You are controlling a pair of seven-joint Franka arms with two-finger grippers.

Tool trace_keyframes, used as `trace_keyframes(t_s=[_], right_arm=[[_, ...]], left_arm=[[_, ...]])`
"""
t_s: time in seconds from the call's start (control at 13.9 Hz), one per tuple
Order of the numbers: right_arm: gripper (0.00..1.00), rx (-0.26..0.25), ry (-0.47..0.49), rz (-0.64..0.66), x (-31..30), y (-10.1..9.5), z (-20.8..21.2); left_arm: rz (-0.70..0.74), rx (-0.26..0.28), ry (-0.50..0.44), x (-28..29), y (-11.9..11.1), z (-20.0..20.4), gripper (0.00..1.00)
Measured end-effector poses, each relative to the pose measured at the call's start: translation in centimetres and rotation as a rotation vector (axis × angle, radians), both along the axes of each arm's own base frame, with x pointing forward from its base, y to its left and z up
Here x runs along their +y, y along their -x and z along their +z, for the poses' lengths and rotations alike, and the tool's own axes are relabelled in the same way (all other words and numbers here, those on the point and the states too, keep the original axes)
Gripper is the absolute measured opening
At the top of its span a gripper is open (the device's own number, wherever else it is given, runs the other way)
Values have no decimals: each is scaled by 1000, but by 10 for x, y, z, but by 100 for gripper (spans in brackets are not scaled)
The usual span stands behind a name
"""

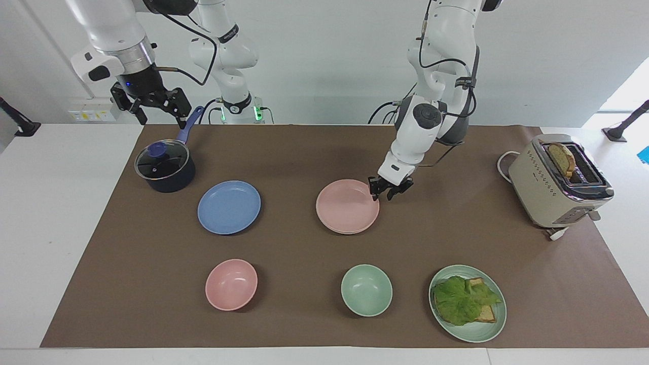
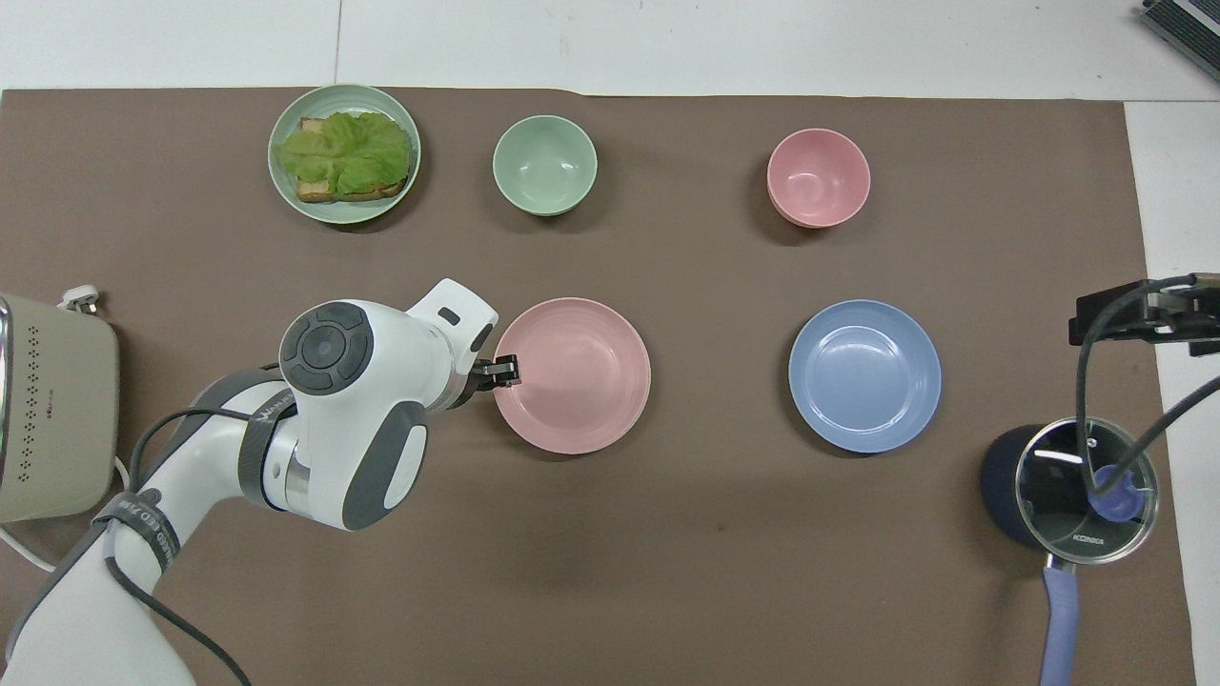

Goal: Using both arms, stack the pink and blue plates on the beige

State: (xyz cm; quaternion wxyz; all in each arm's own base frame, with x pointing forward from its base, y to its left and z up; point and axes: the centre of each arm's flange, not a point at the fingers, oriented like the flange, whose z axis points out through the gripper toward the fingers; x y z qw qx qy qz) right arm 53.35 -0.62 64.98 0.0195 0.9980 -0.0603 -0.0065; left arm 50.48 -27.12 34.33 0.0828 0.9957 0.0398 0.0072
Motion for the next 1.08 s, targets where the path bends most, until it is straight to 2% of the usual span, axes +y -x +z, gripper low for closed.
trace_keyframes(t_s=[0.07,0.22,0.43,0.65,0.86,1.08], right_arm=[[100,0,0,0,0,0,0],[100,0,0,0,0,0,0],[100,0,0,0,0,0,0],[100,0,0,0,0,0,0],[100,0,0,1,-2,0,0],[100,-8,0,22,-6,-1,0]], left_arm=[[4,-1,0,2,-1,0,82],[22,-6,-10,15,-10,5,100],[33,-11,-94,65,-38,51,100],[14,-51,-100,117,-51,93,100],[-46,-39,-114,180,-51,117,100],[-105,-12,-119,216,-44,141,100]])
